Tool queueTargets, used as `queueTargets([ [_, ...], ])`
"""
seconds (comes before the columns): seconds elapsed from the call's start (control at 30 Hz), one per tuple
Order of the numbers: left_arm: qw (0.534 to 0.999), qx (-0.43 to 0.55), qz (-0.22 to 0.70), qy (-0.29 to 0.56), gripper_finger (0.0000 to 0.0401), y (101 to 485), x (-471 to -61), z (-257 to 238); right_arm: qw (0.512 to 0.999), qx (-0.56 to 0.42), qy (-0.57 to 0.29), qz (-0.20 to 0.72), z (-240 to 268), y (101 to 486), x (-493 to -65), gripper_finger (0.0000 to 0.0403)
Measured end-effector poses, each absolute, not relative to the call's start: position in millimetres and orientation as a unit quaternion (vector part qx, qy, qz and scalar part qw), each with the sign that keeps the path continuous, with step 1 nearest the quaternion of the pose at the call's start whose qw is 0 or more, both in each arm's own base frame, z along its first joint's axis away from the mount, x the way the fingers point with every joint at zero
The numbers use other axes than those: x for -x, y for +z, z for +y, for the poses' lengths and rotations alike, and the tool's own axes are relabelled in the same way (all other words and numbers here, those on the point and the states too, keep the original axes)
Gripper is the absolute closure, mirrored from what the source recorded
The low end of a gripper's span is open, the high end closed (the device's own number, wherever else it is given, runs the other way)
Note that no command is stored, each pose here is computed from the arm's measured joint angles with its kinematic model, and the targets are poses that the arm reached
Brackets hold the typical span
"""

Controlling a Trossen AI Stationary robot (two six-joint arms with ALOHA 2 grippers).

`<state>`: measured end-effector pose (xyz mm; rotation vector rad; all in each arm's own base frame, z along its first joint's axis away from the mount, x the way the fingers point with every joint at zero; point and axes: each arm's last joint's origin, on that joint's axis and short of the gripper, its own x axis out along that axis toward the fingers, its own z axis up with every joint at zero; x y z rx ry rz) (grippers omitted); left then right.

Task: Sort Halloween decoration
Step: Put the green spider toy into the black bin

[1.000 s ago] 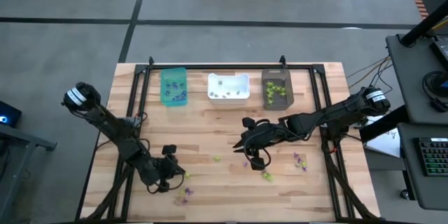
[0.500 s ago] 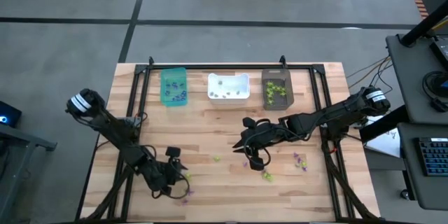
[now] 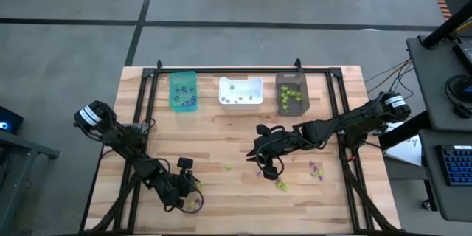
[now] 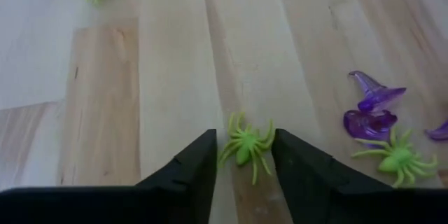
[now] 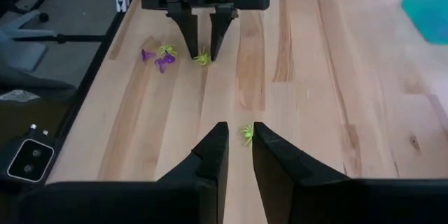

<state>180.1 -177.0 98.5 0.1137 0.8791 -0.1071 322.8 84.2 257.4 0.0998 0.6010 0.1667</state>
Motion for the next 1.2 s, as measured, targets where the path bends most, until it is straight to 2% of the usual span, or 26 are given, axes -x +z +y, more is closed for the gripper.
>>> queueTargets([
  [0.23,0.9,-0.052,0.429,-0.058,0.0351,99,-179,-177,0.949,-0.048,0.082,0.3,84,254,-322,0.0349],
  [0.5,0.907,-0.054,0.415,-0.051,0.0395,108,-179,-175,0.948,-0.048,0.081,0.304,84,251,-321,0.0349],
  [0.93,0.917,-0.031,0.396,-0.032,0.0401,134,-201,-171,0.947,-0.036,0.095,0.306,90,251,-315,0.0349],
  [1.2,0.926,-0.05,0.373,-0.007,0.0401,172,-234,-154,0.939,-0.022,0.121,0.321,100,273,-284,0.0349],
])
